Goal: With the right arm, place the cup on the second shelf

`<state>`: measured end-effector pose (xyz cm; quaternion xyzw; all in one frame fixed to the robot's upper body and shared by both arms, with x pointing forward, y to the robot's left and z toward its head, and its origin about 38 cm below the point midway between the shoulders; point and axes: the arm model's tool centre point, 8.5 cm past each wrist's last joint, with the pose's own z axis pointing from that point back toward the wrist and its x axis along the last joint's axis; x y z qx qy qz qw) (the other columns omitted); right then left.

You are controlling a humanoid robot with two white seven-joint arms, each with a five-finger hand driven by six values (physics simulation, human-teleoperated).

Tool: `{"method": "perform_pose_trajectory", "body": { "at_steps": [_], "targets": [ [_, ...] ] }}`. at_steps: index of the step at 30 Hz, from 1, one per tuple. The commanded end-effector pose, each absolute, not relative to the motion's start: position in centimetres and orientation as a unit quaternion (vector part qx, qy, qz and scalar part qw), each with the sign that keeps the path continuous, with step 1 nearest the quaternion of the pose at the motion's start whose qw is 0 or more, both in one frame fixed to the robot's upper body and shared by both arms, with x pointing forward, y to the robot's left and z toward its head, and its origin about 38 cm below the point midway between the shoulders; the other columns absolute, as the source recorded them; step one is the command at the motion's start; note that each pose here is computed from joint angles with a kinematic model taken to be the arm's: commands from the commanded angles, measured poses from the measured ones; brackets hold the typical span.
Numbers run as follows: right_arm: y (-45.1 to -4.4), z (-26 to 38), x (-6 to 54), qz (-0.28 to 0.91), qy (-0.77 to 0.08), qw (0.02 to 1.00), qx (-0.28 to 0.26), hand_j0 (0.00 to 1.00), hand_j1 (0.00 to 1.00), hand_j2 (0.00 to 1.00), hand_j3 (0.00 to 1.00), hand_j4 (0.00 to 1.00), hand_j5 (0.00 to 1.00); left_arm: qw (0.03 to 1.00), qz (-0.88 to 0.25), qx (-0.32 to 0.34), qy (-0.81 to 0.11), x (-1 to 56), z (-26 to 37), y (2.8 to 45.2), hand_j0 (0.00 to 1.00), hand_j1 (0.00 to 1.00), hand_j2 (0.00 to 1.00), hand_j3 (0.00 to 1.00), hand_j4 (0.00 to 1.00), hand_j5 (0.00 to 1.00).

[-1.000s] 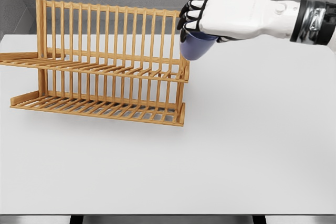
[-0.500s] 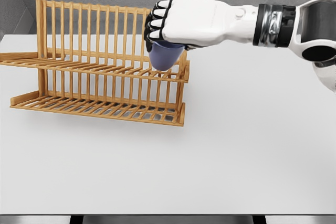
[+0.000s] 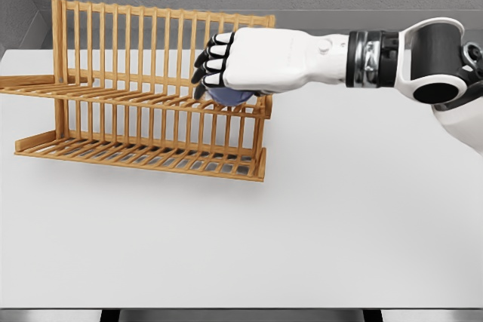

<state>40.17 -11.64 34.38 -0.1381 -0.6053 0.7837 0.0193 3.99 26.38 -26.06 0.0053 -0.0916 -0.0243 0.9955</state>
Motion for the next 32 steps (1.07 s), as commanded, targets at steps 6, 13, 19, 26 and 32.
{"method": "perform_pose_trajectory", "body": {
  "at_steps": [6,13,19,26,32],
  "targets": [
    [-12.0,35.0,40.3,0.780,-0.608,0.022,-0.146,1.00,1.00,1.00,1.00,1.00,1.00,0.995,-0.024,0.005,-0.092,4.0,-26.1,26.4,1.00,1.00,1.00,1.00,1.00,1.00],
    [-18.1,40.4,41.2,0.740,-0.629,0.043,-0.234,1.00,1.00,1.00,1.00,1.00,1.00,0.995,-0.024,0.005,-0.092,4.0,-26.1,26.4,1.00,1.00,1.00,1.00,1.00,1.00],
    [-30.4,38.0,40.1,0.736,-0.590,0.149,-0.296,1.00,1.00,1.00,1.00,1.00,1.00,0.995,-0.024,0.005,-0.092,4.0,-26.1,26.4,1.00,1.00,1.00,1.00,1.00,1.00],
    [-29.7,31.7,39.6,0.704,-0.636,0.206,-0.239,1.00,1.00,1.00,1.00,1.00,1.00,0.995,-0.024,0.005,-0.092,4.0,-26.1,26.4,1.00,1.00,1.00,1.00,1.00,1.00],
    [-28.8,29.8,39.5,0.700,-0.645,0.218,-0.217,1.00,1.00,1.00,1.00,1.00,1.00,0.995,-0.015,0.006,-0.095,4.4,-26.0,26.4,1.00,1.00,1.00,1.00,1.00,1.00]
  ]
}}
